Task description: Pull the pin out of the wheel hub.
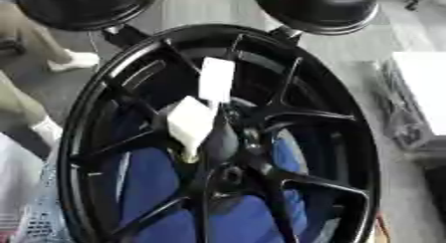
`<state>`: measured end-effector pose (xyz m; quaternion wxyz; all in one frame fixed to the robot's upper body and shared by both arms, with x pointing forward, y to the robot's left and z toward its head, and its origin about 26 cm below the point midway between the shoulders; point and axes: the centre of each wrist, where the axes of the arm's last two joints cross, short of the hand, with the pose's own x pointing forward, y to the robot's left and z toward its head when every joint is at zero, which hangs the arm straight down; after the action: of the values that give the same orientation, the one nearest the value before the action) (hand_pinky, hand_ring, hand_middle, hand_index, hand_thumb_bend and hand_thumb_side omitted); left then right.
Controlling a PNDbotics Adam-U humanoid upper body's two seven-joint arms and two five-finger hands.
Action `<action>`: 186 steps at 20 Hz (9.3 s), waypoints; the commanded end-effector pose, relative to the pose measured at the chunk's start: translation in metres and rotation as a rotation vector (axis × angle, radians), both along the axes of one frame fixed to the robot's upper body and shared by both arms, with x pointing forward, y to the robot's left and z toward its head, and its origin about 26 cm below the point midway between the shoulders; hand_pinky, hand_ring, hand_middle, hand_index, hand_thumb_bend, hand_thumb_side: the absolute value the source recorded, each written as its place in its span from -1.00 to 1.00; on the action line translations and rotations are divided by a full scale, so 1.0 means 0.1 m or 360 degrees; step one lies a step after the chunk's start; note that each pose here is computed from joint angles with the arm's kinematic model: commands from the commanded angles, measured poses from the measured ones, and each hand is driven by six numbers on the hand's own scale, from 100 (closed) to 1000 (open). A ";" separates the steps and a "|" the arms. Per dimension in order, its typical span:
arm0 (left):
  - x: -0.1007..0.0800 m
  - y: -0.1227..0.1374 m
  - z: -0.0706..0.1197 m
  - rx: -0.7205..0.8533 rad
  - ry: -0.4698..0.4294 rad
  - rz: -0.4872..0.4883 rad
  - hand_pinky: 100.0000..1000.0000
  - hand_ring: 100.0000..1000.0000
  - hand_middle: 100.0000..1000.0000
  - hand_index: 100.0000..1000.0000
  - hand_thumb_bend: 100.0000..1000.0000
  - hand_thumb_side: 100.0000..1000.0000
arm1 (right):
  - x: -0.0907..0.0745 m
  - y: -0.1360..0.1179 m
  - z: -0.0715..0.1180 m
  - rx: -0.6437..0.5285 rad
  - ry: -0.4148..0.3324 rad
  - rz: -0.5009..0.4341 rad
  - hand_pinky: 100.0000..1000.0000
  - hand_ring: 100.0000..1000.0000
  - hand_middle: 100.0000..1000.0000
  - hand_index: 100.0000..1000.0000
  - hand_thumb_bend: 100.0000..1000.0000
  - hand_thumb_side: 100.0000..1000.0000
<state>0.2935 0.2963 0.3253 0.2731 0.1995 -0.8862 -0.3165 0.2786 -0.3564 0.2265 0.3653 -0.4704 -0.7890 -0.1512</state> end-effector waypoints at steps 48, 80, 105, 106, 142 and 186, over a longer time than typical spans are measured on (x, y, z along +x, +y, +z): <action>-0.18 -1.37 0.53 0.1594 0.0222 -0.0756 0.48 0.24 0.35 0.59 -1.00 -0.47 | -0.03 0.04 0.03 0.0015 0.0008 -0.0080 -0.12 0.17 0.31 0.02 -1.00 -0.18; -0.16 -1.66 0.25 0.1684 0.0553 -0.0571 0.66 0.49 0.53 0.65 -0.76 -0.88 | -0.01 0.09 -0.02 0.0086 -0.0015 -0.0003 -0.13 0.15 0.31 0.00 -1.00 -0.11; -0.14 -1.70 0.13 0.1708 0.0598 -0.0499 0.70 0.60 0.62 0.67 -0.70 -0.87 | 0.00 0.13 -0.04 0.0120 -0.0031 0.0041 -0.14 0.14 0.30 -0.01 -1.00 -0.07; -0.14 -1.70 0.12 0.1711 0.0599 -0.0495 0.70 0.60 0.62 0.67 -0.70 -0.87 | 0.00 0.13 -0.04 0.0122 -0.0033 0.0043 -0.14 0.14 0.30 -0.01 -1.00 -0.07; -0.12 -1.70 0.02 0.1759 0.0701 -0.0420 0.64 0.58 0.58 0.64 -0.78 -0.80 | 0.01 0.16 -0.07 0.0180 -0.0064 0.0096 -0.14 0.14 0.31 -0.02 -1.00 -0.02; -0.11 -1.57 0.17 0.1505 0.0704 -0.0304 -0.02 -0.60 -0.71 -0.25 -1.00 -0.79 | 0.02 0.17 -0.08 0.0175 -0.0084 0.0109 -0.14 0.15 0.32 -0.01 -1.00 0.01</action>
<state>0.2855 0.1341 0.3299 0.3048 0.1319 -0.5800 -0.7438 0.2834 -0.3379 0.2100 0.3891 -0.4082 -0.8031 -0.1923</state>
